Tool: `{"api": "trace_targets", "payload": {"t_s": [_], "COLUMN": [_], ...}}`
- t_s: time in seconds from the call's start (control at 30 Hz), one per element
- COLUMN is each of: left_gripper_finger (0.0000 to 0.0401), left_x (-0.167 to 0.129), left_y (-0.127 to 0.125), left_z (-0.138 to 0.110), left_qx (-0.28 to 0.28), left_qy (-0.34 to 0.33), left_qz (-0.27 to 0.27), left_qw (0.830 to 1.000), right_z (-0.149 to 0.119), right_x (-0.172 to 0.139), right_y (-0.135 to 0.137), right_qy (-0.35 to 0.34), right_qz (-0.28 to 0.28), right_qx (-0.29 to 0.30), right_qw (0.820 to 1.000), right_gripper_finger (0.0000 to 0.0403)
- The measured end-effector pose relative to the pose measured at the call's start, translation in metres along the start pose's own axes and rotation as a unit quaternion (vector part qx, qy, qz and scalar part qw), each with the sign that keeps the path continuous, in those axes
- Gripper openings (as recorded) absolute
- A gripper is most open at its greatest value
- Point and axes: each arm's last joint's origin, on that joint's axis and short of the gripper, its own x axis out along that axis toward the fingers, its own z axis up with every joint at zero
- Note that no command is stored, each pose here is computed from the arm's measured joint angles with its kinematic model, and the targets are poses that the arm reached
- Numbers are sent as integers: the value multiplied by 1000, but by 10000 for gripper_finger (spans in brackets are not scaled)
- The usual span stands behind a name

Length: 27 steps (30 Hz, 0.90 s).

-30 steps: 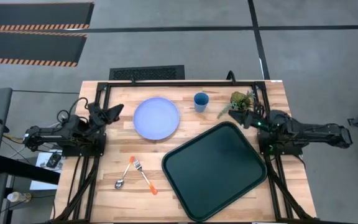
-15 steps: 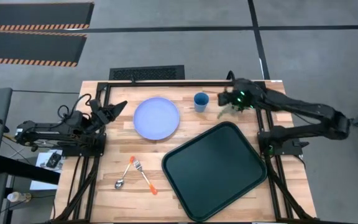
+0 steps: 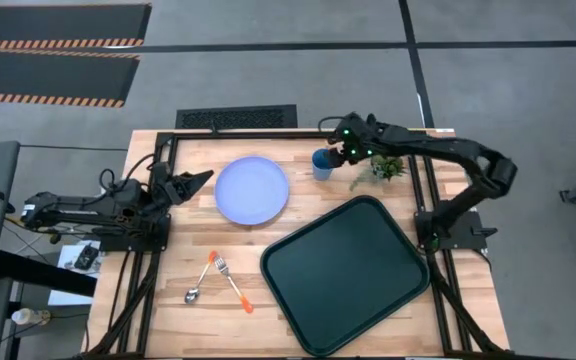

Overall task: Pick and place plate/cup/fork/spoon on tray
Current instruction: Put the blue cup on the green serving tray

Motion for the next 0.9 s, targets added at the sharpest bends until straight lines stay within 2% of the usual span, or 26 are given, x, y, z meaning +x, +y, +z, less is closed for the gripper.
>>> {"api": "trace_targets", "payload": {"t_s": [0.27, 0.4, 0.6, 0.63, 0.77, 0.9], "left_gripper_finger": [176, 176, 176, 176, 176, 176], "left_x": [0, 0, 0, 0, -1, -1], "left_y": [2, 5, 8, 9, 10, 12], "left_z": [-2, -3, -5, -5, -6, -7], "left_qx": [-5, -1, 5, 6, 10, 14], "left_qy": [9, 11, 9, 9, 15, 21], "left_qz": [12, 26, 50, 51, 59, 66], "left_qw": [1000, 1000, 999, 999, 998, 997], "right_z": [1, 1, 1, 0, 2, 18], "right_x": [14, 14, 14, 14, 10, -14], "right_y": [-4, -4, -4, -4, -5, 1], "right_qy": [10, 12, 13, 13, 7, -30], "right_qz": [-22, -26, -26, -25, -24, -2], "right_qx": [8, 17, 9, 7, 15, 13], "right_qw": [1000, 999, 1000, 1000, 1000, 999], "right_gripper_finger": [245, 184, 35, 20, 14, 7]}}
